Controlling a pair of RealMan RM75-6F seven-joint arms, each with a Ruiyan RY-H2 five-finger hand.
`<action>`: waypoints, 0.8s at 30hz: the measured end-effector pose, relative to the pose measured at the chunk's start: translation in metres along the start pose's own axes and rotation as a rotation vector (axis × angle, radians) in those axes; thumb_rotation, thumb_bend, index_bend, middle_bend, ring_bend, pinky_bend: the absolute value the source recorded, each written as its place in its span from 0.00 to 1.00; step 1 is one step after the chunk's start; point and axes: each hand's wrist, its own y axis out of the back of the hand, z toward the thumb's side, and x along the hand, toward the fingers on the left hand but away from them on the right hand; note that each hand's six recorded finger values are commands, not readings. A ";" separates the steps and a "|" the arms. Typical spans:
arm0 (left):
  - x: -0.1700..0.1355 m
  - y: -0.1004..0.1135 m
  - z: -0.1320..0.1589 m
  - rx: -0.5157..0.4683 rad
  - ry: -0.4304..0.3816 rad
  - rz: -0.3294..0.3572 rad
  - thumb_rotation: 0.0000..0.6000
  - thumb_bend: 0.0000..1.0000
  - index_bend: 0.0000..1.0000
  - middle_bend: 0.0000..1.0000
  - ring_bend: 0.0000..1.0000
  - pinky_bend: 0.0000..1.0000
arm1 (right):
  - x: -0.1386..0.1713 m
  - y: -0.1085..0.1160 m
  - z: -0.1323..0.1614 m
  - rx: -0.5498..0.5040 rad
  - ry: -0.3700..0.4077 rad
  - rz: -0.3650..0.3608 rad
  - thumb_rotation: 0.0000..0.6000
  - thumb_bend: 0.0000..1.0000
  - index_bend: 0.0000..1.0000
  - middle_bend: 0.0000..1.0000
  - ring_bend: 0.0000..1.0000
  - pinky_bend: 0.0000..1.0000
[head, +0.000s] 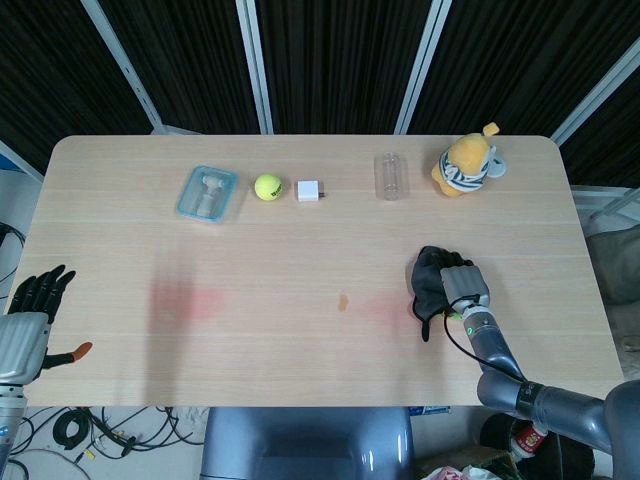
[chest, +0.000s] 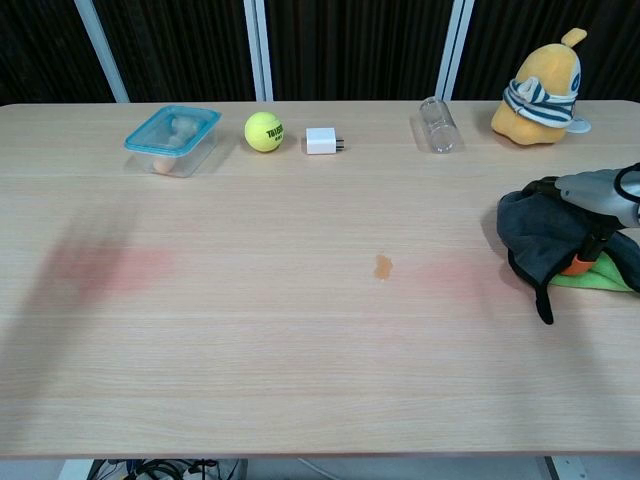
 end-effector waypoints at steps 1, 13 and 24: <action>0.000 0.000 0.000 0.000 0.000 0.000 1.00 0.01 0.00 0.00 0.00 0.00 | 0.000 0.000 0.000 0.000 0.001 -0.001 1.00 0.00 0.00 0.00 0.00 0.17; -0.001 0.001 -0.001 -0.002 0.004 0.003 1.00 0.01 0.00 0.00 0.00 0.00 | 0.000 0.000 -0.001 -0.001 -0.003 0.002 1.00 0.00 0.00 0.00 0.00 0.17; 0.001 -0.001 0.000 0.000 0.003 -0.001 1.00 0.01 0.00 0.00 0.00 0.00 | -0.002 0.001 0.000 -0.003 -0.003 0.006 1.00 0.01 0.00 0.00 0.00 0.17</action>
